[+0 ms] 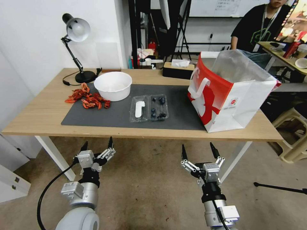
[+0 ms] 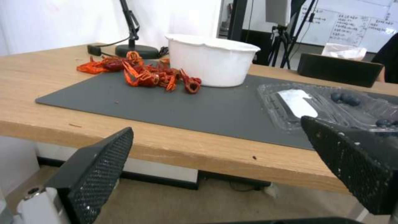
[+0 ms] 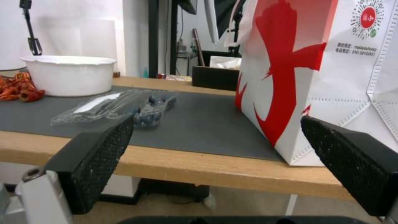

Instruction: Close the takeout container lid, then place the container into the takeout bag.

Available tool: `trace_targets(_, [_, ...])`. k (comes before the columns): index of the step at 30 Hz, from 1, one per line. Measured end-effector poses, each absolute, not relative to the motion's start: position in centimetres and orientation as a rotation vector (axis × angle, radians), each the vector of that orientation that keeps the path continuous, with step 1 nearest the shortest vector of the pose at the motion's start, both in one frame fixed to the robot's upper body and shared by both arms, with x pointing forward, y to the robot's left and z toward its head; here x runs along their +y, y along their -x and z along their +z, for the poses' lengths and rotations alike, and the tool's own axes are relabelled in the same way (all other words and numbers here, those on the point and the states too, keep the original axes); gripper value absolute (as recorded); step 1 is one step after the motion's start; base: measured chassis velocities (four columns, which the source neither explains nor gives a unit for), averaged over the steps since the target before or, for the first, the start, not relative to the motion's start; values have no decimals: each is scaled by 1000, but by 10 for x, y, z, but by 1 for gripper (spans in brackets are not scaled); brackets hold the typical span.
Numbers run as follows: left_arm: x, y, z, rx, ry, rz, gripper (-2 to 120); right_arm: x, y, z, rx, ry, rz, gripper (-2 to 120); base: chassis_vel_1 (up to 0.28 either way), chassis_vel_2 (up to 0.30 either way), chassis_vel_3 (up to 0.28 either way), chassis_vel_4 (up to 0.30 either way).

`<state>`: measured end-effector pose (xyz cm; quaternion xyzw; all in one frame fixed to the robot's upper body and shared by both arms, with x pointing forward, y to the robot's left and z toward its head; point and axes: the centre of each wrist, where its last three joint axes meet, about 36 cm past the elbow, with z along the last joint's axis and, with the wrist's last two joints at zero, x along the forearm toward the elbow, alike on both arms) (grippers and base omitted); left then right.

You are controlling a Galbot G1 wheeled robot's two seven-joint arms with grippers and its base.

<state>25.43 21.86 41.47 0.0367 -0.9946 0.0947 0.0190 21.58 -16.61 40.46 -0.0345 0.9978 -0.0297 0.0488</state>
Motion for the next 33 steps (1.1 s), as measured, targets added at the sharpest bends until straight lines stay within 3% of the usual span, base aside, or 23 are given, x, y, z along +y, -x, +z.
trace_targets(14, [218,-273,407,-3209,13,439,100,-169,-220,406,3046,106,-73,100,0,0,0,0])
trace_targets(24, [199,-304,430,-2972,358,1027,100,-170,-220,406,3055,82,-70,100,0,0,0,0])
trace_targets(33, [181,-326,457,-2551,381,1438,100,-169,-221,406,3064,60,-67,100,0,0,0,0])
